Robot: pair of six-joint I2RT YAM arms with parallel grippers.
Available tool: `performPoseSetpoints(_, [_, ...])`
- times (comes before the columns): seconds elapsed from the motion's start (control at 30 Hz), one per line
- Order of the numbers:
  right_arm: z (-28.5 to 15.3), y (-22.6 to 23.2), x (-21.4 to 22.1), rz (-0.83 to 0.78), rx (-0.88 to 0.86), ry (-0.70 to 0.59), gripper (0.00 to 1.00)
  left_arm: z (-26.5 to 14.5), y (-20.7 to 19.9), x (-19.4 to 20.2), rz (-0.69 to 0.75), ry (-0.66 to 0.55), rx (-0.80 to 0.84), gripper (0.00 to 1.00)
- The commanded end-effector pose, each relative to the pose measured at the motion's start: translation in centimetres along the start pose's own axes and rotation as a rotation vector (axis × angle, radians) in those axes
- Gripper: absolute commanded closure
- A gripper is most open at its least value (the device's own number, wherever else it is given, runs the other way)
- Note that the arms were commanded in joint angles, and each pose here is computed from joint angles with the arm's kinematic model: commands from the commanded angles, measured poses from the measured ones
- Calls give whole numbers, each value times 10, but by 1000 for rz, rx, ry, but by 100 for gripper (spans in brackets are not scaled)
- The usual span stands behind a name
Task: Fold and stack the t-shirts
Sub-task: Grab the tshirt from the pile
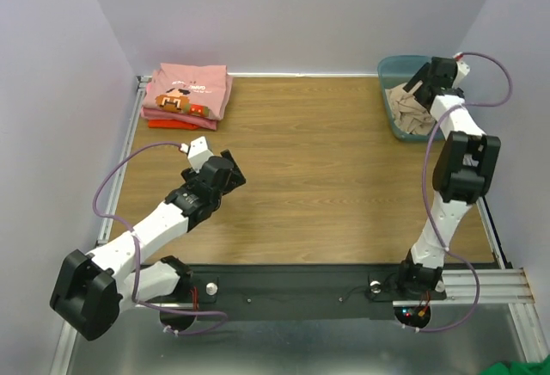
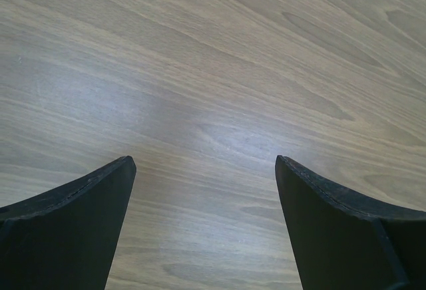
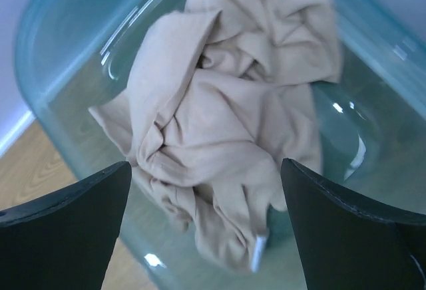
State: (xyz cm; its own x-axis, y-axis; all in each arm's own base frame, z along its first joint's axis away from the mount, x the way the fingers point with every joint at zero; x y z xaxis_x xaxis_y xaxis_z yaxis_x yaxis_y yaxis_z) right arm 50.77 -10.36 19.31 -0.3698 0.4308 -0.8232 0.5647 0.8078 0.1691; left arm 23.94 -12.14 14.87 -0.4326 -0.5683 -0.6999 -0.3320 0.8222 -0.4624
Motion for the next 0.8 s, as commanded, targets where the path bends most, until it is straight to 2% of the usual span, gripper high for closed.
performPoseSetpoints(0.0, [48, 12, 12, -117, 16, 19, 0, 2, -14, -20, -29, -72, 1, 2])
performPoseSetpoints(0.03, [67, 10, 15, -131, 50, 18, 0, 4, -15, -20, -23, -70, -9, 2])
performPoseSetpoints(0.13, [85, 10, 11, -147, 56, 10, 3, 8, -16, -19, -12, -64, -29, 2])
performPoseSetpoints(0.2, [97, 13, 13, -176, 40, 15, 17, 10, -15, -18, 0, -58, -48, 2])
performPoseSetpoints(0.23, [101, 12, 19, -187, 41, 28, 26, 9, -17, -19, -1, -57, -47, 2])
performPoseSetpoints(0.27, [99, 13, 9, -185, 53, 4, 54, 11, -15, -17, 5, -51, -62, 2])
performPoseSetpoints(0.37, [80, 18, -23, -161, 48, -66, 81, 9, -18, -19, 7, -38, -56, 2])
performPoseSetpoints(0.43, [63, 23, -46, -149, 24, -112, 86, 7, -20, -20, 5, -34, -45, 2])
performPoseSetpoints(0.47, [39, 28, -73, -131, 1, -169, 87, 4, -22, -22, -5, -37, -28, 2])
performPoseSetpoints(0.53, [11, 32, -99, -110, -34, -225, 89, -1, -25, -25, -19, -41, -2, 2])
performPoseSetpoints(0.57, [-19, 38, -122, -95, -88, -276, 89, -3, -26, -26, -24, -40, 12, 2])
performPoseSetpoints(0.63, [-53, 46, -140, -81, -171, -315, 89, -10, -27, -29, -36, -45, 50, 2])
performPoseSetpoints(0.67, [-92, 58, -157, -79, -275, -357, 89, -13, -27, -30, -38, -46, 64, 2])
performPoseSetpoints(0.77, [-150, 90, -153, -127, -461, -368, 92, -26, -26, -32, -61, -44, 130, 2])
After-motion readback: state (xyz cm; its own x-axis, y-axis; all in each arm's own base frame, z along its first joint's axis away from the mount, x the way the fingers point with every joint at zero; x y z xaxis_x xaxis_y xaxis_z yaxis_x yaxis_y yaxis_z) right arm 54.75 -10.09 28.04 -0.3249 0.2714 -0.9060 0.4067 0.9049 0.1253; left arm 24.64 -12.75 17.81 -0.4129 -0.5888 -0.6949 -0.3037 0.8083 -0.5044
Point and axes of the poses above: each gripper's point midway between its finger pads, its own z axis out along the fingers, its own y axis along the line the jaws close on, x = y × z, the point moved 5 cm from there along -z, back along the fingers, and after that the axes turned 9 degrees about -z, right-handed, at the moved point
